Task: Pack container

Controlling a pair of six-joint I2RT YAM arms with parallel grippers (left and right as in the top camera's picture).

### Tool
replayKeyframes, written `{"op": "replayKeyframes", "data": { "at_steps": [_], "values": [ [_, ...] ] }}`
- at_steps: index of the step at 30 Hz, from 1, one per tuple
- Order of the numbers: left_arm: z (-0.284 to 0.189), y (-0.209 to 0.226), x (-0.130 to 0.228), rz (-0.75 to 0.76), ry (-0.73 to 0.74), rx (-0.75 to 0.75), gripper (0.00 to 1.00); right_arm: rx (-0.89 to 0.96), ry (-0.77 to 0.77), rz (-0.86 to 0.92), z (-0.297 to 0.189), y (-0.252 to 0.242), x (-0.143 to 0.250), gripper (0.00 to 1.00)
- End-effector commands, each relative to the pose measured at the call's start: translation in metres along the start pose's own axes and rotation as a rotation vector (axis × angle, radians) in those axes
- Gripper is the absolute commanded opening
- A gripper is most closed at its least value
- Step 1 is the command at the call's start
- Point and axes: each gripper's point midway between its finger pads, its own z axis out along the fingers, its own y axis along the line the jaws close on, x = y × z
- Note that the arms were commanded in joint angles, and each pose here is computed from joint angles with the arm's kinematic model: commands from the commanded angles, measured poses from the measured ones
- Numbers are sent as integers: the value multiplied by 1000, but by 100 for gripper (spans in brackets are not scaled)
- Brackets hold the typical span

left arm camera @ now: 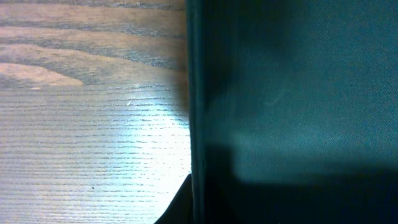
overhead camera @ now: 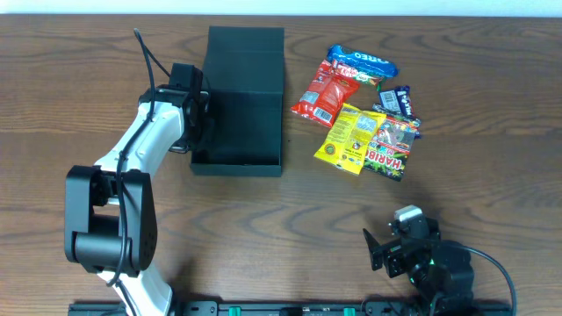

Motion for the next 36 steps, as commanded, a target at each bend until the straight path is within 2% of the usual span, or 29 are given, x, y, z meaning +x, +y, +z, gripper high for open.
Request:
{"op": "replayKeyframes", "data": {
  "at_steps": [1,8,9,10,11,17,25,31,36],
  "values": [
    [3,-3,4,-16,23,17,6,9,1,16,1,-2,2,99],
    [2,-9,8,-33,41,48,6,9,1,16,1,-2,2,99],
    [2,-9,8,-33,41,48,19,9,1,16,1,-2,2,99],
    [2,-9,8,-33,42,52,81,9,1,16,1,-2,2,99],
    [1,-12,8,-32,43,66,96,9,1,16,1,-2,2,99],
    [-36,-24,-8,-30,-11,140,95,9,1,16,1,-2,2,99],
    [-159,-23,-42,-6,-312,162,95,9,1,16,1,-2,2,99],
    [-230,-20,-28,45,-491,163,95,10,1,15,1,-2,2,99],
    [-231,-19,-14,44,-458,162,95,9,0,15,1,-2,1,99]
  ]
}}
